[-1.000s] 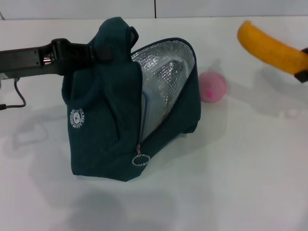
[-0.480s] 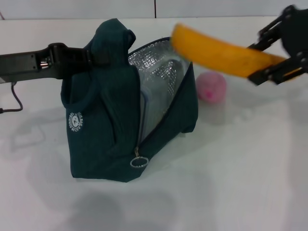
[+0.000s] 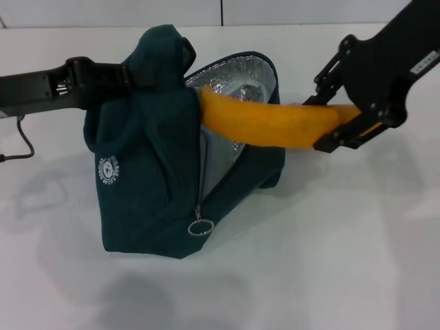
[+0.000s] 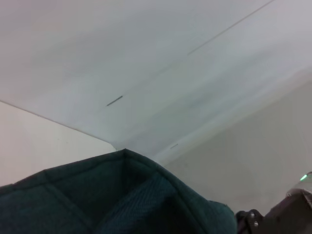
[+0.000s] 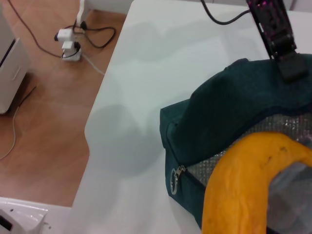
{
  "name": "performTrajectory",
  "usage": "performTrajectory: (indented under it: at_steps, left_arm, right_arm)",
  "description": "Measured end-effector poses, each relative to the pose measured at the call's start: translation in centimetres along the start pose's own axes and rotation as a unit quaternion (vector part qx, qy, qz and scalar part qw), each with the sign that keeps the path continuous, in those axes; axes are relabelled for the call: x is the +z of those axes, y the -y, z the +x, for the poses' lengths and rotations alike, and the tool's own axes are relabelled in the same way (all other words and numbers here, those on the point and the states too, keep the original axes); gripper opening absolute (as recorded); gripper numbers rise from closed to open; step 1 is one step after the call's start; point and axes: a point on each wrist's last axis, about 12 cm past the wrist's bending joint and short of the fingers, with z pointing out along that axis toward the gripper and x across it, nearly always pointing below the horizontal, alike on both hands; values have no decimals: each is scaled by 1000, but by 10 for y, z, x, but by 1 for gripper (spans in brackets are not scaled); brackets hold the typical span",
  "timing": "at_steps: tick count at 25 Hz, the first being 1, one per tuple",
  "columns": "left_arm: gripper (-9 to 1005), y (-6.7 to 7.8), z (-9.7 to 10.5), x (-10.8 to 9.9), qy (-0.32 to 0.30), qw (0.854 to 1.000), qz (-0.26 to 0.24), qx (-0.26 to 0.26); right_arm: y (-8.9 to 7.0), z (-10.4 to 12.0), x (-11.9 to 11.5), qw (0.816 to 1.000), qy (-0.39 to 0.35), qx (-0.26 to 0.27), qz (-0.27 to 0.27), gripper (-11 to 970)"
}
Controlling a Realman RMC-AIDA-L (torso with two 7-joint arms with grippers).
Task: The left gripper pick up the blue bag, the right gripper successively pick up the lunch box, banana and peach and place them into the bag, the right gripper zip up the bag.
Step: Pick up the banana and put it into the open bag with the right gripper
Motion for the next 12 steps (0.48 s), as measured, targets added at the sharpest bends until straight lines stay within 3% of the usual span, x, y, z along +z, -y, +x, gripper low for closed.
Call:
performTrajectory:
  at_steps: [12]
  left_arm:
    - [36, 1, -1, 3, -6, 1000, 5, 2]
  right_arm:
    - [13, -30, 24, 997, -58, -45, -4, 486]
